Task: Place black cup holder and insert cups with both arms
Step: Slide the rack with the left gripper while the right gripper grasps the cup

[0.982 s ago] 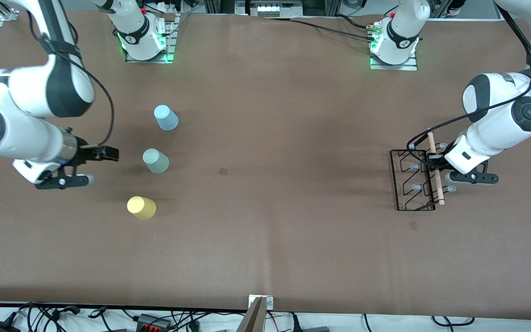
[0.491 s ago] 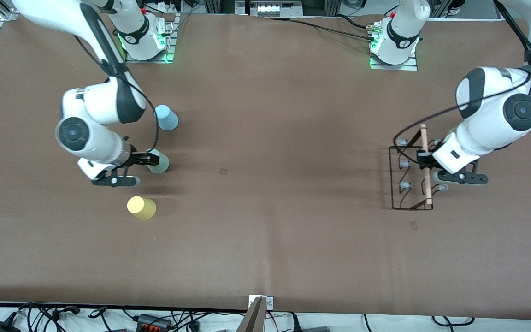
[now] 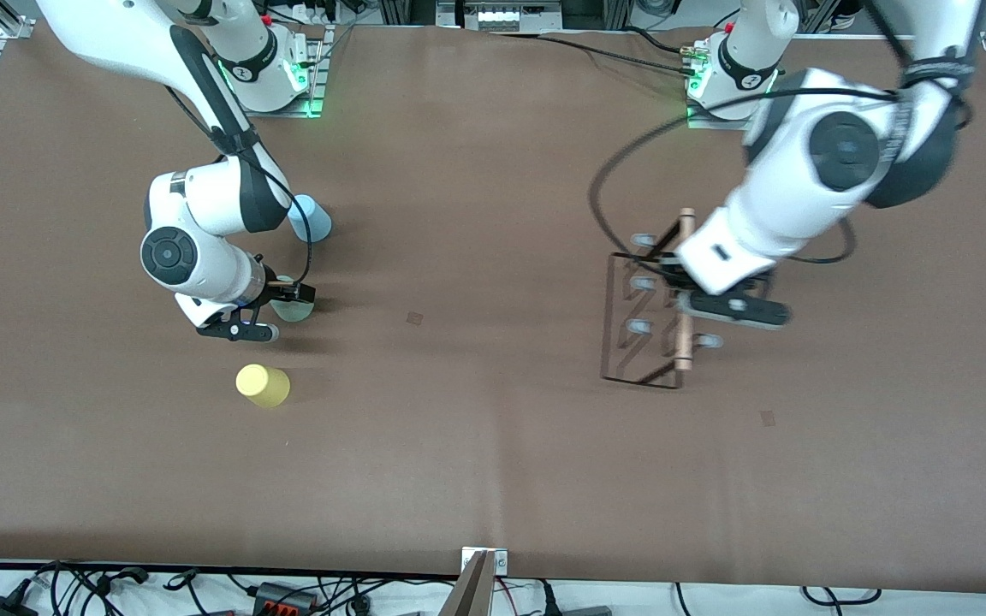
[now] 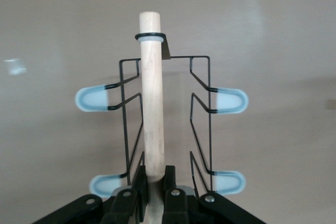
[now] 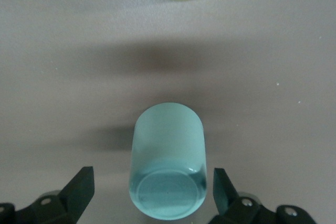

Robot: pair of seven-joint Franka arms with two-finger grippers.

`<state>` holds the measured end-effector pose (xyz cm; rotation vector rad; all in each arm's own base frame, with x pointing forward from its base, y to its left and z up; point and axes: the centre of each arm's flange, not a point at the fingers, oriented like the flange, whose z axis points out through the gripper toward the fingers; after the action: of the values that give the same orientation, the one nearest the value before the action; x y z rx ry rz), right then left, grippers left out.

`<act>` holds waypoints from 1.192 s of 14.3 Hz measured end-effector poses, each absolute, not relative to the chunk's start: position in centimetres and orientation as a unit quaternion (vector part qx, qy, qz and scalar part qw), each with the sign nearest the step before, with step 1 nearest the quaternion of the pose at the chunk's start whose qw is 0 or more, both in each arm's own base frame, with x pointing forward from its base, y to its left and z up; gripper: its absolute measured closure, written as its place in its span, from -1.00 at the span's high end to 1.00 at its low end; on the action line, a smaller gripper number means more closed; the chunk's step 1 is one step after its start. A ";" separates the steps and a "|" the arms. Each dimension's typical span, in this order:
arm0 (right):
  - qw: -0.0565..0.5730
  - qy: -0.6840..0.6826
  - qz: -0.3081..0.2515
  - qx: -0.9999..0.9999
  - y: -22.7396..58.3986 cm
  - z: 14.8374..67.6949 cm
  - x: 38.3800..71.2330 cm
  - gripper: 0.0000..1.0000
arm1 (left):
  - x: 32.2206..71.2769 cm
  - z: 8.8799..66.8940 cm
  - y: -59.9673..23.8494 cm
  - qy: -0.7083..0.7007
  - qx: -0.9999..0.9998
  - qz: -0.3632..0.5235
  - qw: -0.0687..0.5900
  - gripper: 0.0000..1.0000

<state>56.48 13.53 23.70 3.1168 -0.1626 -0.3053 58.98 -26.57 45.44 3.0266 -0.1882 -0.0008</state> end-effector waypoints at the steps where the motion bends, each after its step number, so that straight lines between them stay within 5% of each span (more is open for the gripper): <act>1: 0.003 -0.054 -0.100 0.994 13.5 23.5 56.3 1.00 | 58.8 44.9 -29.2 -0.054 0.997 -0.004 0.060 -0.69; 7: 0.006 -0.057 -0.115 0.992 13.1 22.3 55.3 1.00 | 58.8 40.1 -42.8 -0.018 0.994 -0.016 0.102 -0.69; 10: 0.006 -0.061 -0.115 0.991 12.7 22.3 55.4 0.75 | 58.0 37.4 -47.6 0.003 0.992 -0.002 0.124 -0.69; 12: 0.006 -0.062 -0.115 0.991 12.7 22.6 55.6 0.30 | 57.0 35.8 -49.5 0.010 0.993 -0.003 0.118 -0.69; 17: 0.006 -0.056 -0.131 0.990 13.7 30.2 59.6 0.30 | 54.6 33.8 -52.5 0.009 0.995 0.000 0.098 -0.69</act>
<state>59.58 13.66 30.24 3.0975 -0.1766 -0.4096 54.56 -52.46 33.79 2.9446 0.0269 0.0001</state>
